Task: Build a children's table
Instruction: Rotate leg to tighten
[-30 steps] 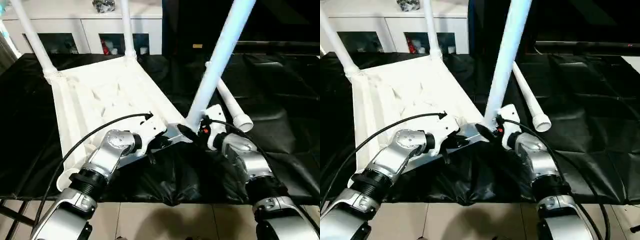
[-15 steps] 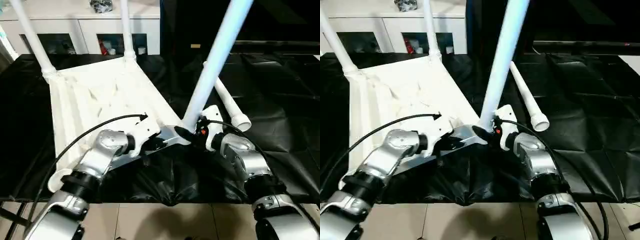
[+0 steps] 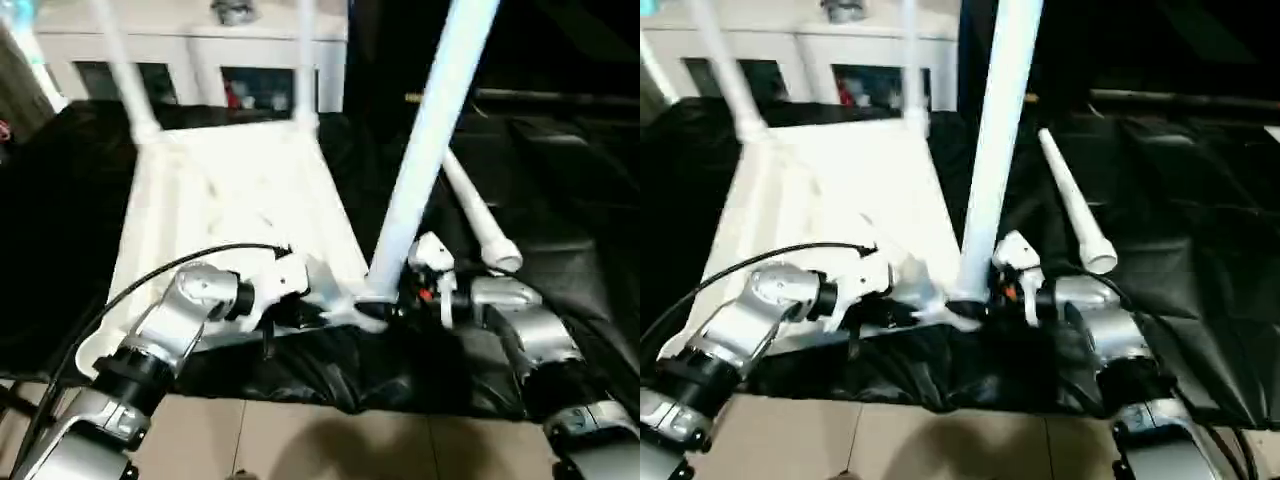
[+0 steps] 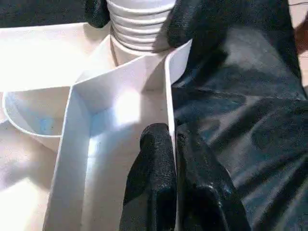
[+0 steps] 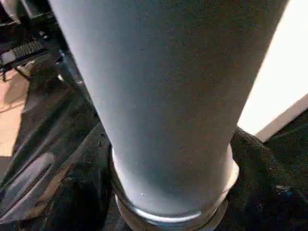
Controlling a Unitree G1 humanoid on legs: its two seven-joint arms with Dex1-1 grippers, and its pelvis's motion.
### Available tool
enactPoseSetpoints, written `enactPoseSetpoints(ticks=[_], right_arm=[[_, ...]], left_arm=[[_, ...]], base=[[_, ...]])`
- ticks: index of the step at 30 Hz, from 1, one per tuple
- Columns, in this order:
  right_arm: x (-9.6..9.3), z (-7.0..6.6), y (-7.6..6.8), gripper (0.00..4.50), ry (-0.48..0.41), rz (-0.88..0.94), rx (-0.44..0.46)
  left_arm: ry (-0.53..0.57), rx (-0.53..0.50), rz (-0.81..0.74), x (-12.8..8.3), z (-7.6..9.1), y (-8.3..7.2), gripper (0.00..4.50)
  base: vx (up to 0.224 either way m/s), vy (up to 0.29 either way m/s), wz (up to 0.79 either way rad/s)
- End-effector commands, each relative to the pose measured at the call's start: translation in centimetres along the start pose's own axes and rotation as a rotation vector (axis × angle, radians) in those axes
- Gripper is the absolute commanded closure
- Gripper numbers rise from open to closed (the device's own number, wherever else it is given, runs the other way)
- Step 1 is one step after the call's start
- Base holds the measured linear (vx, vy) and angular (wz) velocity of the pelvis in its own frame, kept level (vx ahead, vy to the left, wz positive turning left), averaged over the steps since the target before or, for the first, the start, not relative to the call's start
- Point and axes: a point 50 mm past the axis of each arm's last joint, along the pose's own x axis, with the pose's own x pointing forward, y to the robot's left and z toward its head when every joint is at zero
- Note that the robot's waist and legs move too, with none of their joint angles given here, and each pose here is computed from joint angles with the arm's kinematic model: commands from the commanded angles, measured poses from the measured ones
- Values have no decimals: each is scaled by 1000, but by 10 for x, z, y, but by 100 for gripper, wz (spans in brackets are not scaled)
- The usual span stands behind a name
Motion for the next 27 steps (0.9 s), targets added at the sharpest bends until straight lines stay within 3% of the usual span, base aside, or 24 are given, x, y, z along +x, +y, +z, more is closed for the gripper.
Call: enactPoseSetpoints(ticks=[1, 6, 10, 14, 20, 24, 27], right_arm=[[-6, -30, 2, 175, 114, -24, 87], [-1, -34, 6, 175, 112, -31, 100], [9, -34, -5, 175, 80, -213, 127], [23, -32, -21, 175, 25, -497, 242], [48, -21, -28, 175, -25, -747, 359], [63, -12, -28, 175, -45, -815, 419], [68, -9, -27, 175, -43, -808, 400]], left_arm=[[-24, 88, -134, 8, 14, -10, 450], [-15, 77, -100, 8, 13, -5, 450], [-54, 41, 6, 14, 19, 4, 450], [-103, -43, 217, 26, 35, 23, 450], [-131, -188, 475, 45, 53, 40, 450], [-138, -201, 531, 58, 60, 39, 450], [-139, -183, 511, 61, 60, 36, 450]], base=[[0, 0, 0], [0, 0, 0], [0, 0, 0], [0, 0, 0], [0, 0, 0], [0, 0, 0], [0, 0, 0]])
